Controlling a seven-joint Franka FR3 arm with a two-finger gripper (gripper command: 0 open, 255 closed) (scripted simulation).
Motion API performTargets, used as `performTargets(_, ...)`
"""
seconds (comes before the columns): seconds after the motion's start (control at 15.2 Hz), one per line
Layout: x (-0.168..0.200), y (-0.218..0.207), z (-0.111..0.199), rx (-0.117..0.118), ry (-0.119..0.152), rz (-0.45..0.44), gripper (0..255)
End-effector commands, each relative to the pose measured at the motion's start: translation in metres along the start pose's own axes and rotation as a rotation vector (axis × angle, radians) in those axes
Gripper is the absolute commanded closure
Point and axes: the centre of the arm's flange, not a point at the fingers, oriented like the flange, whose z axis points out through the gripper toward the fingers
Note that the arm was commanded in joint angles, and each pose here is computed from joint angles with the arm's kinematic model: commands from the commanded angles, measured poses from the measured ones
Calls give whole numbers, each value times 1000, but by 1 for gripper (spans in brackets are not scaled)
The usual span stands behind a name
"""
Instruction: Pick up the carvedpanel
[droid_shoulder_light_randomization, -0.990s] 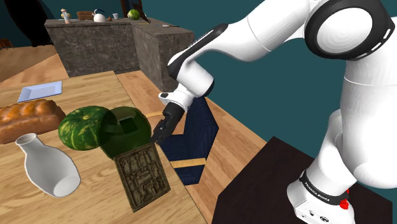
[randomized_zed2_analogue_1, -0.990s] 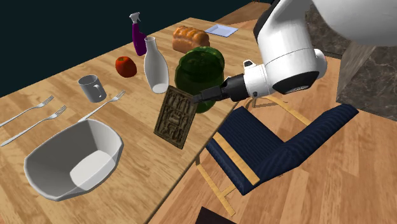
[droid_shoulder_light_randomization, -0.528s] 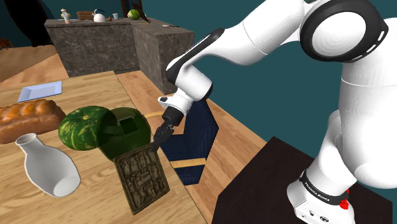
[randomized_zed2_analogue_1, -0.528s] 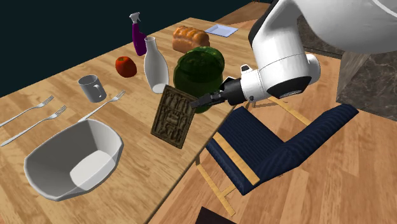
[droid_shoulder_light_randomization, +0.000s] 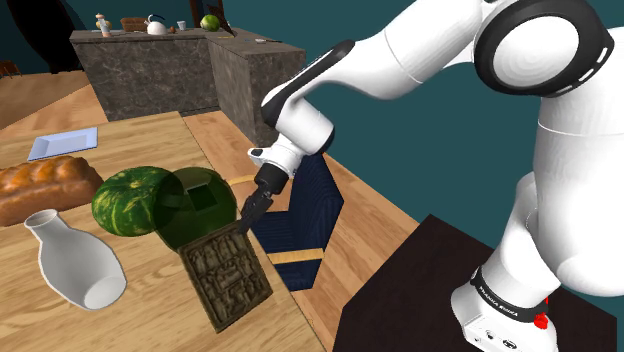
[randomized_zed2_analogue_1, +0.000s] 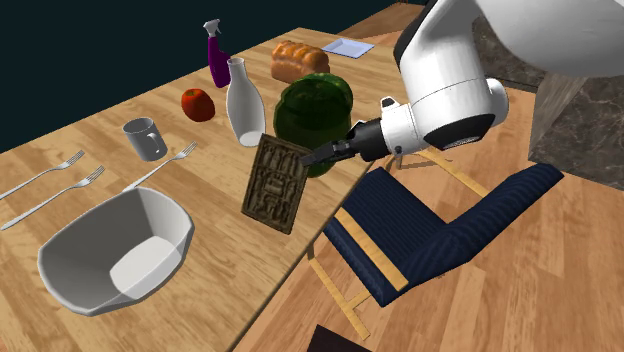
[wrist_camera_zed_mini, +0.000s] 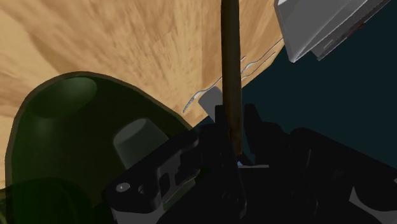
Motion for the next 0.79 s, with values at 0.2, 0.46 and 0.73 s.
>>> performTargets(0.2,18,-16,-13,-4,3,0,255)
performTargets(0.46,31,-29,-23,-4,3,0,255)
performTargets(0.73,44,-42,-33,-4,3,0,255)
